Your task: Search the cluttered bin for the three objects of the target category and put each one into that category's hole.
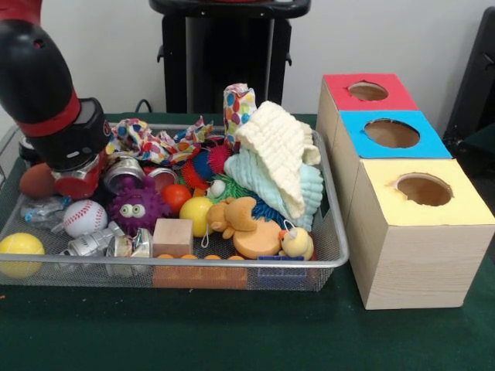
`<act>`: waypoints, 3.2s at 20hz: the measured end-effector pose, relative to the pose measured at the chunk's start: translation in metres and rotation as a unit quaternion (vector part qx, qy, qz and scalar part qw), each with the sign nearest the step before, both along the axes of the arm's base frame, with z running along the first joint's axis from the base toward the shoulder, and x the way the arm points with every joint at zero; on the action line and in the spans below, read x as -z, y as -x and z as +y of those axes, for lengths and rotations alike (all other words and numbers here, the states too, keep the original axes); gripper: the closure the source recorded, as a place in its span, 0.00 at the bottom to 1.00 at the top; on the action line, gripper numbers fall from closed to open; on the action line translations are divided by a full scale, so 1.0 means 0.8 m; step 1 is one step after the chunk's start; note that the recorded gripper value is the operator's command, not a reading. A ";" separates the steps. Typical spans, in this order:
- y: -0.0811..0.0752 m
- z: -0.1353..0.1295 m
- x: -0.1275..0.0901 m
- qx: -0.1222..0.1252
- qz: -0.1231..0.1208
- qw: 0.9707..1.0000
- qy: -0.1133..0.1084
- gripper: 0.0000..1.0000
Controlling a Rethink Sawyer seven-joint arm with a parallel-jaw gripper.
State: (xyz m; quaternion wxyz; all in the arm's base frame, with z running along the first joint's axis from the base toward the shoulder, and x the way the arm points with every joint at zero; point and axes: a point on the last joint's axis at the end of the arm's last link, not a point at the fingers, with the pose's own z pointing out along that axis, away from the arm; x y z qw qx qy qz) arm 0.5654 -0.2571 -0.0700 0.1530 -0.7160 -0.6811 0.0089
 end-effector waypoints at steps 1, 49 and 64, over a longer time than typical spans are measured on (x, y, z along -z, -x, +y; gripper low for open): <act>-0.002 -0.001 0.000 -0.006 0.003 1.000 -0.002 1.00; -0.124 -0.158 -0.004 -0.122 -0.065 0.990 0.012 1.00; -0.132 -0.157 -0.003 -0.099 -0.095 0.991 -0.010 1.00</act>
